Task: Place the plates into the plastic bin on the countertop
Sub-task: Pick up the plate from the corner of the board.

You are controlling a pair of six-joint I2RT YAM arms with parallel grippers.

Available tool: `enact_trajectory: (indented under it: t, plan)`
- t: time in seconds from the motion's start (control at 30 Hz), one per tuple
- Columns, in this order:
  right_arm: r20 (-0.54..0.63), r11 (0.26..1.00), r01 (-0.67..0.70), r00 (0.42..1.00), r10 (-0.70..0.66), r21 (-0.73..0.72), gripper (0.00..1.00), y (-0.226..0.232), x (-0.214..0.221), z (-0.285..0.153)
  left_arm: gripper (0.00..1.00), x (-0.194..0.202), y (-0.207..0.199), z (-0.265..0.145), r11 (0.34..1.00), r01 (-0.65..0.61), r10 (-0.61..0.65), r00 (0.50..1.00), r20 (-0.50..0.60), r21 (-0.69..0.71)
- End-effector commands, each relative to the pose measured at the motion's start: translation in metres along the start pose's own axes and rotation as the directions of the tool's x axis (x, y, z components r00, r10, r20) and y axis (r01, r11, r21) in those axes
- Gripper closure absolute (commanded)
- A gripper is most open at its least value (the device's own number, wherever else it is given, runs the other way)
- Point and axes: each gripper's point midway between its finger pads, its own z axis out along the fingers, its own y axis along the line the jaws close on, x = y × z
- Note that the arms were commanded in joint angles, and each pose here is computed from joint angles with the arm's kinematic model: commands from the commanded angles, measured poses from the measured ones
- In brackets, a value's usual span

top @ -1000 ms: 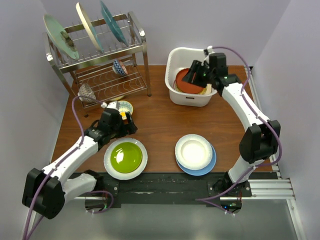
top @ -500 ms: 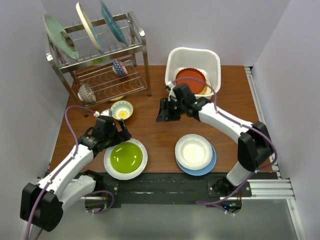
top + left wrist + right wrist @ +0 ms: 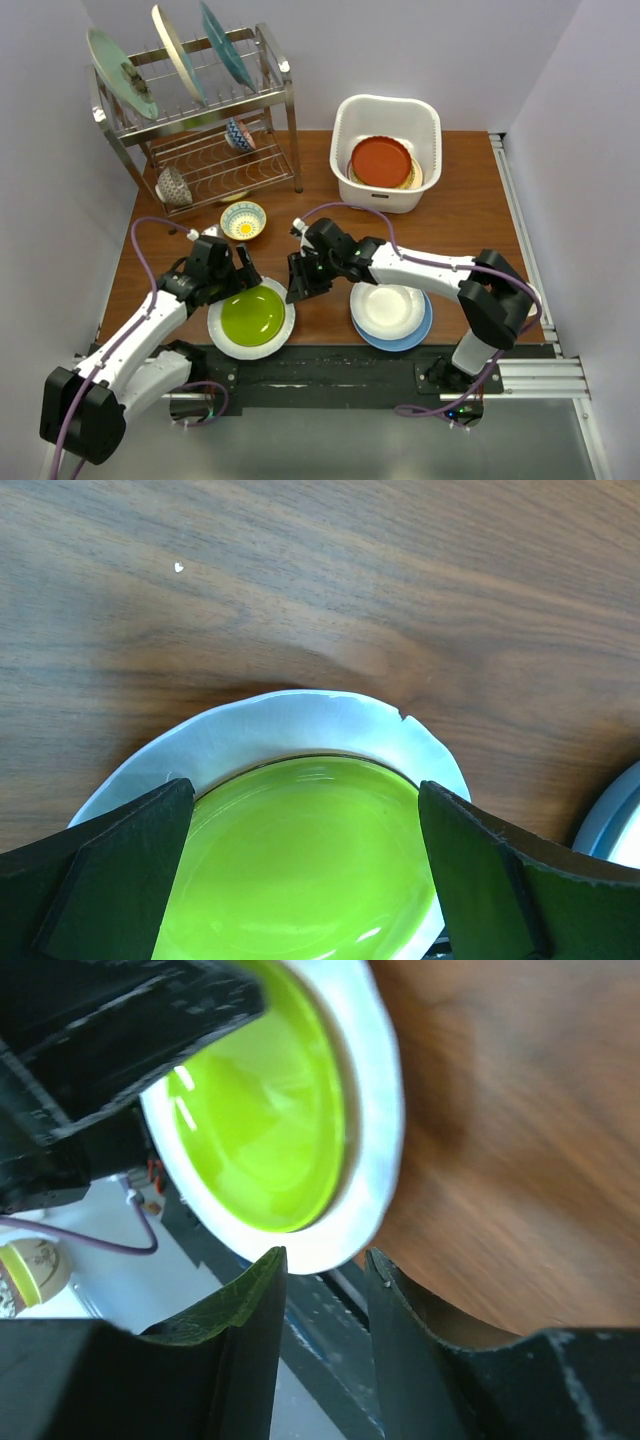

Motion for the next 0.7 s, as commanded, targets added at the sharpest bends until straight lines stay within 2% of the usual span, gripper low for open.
enact_trajectory:
  t: [0.0,0.3,0.67]
  plan:
    - [0.013,0.997,0.02,1.0,-0.019,-0.074,0.6,0.034,-0.003,0.011,0.01,0.002,-0.004,0.004,1.0,-0.004,0.004,1.0,-0.01,0.014]
    - [-0.026,0.999,0.014,1.0,-0.016,-0.052,0.62,0.037,0.018,0.036,0.01,0.013,-0.011,0.008,0.998,-0.018,0.02,0.999,-0.044,0.064]
    - [-0.011,0.999,0.037,0.999,-0.037,0.021,0.62,0.027,0.016,0.03,0.01,0.019,-0.018,0.006,0.994,-0.033,0.039,0.997,-0.065,0.103]
